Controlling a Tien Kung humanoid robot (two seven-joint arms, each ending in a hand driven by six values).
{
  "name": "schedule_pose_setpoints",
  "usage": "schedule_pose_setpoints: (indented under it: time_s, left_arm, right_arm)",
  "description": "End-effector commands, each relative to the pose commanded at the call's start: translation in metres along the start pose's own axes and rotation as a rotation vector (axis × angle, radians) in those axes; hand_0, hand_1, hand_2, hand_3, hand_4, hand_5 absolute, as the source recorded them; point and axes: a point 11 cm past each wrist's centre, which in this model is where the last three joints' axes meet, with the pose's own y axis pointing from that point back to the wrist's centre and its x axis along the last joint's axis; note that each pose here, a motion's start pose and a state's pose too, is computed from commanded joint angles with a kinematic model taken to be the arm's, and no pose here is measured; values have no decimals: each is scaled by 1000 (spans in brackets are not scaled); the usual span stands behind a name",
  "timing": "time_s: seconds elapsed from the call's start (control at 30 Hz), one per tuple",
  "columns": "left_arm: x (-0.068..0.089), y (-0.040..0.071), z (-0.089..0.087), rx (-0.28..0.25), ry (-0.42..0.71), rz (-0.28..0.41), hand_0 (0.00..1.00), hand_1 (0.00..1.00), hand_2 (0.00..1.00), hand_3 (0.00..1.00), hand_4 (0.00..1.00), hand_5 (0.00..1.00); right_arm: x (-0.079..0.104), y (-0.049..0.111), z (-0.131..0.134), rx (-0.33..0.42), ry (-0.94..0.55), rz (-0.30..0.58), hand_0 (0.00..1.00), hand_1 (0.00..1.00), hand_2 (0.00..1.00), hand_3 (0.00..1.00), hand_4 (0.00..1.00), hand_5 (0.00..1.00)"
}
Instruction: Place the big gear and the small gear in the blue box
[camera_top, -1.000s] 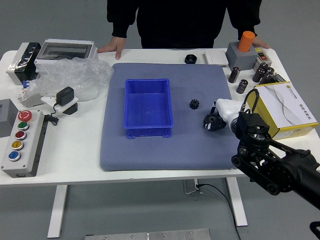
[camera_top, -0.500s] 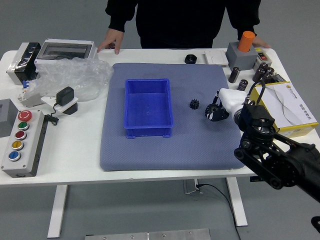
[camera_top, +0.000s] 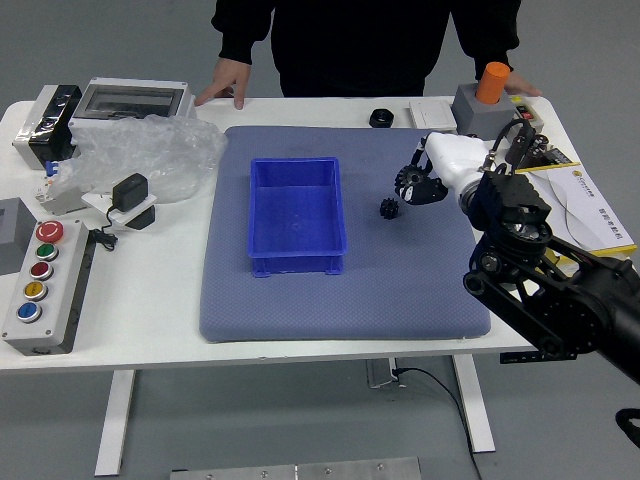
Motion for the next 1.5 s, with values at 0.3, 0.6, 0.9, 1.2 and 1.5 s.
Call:
schedule_pose_setpoints:
  time_s: [0.3, 0.6, 0.9, 1.2, 1.5]
  left_arm:
    - [0, 0, 0, 3, -6, 0, 816, 799, 808, 838, 632, 284]
    - [1, 0, 0, 6, -17, 0, 816, 800, 808, 838, 631, 285]
    - [0, 0, -1, 12, -30, -1, 816, 800, 808, 838, 631, 285]
    - [-1, 0, -1, 14, -37, -4, 816, 800, 808, 838, 631, 286]
    - [-2, 0, -1, 16, -40, -4, 815, 800, 809, 838, 632, 289]
  right_arm:
    - [14, 3, -48, 101, -11, 32, 577, 440, 451, 503, 822, 101]
    - [10, 4, -89, 169, -29, 20, 581, 441, 452, 504, 826, 102]
    - [-4, 5, -119, 204, -58, -14, 580, 444, 455, 507, 833, 102]
    - [-22, 4, -127, 205, -84, -76, 593, 467, 479, 547, 787, 152]
    - [-32, 0, -120, 183, -107, -139, 594, 547, 687, 813, 882, 462]
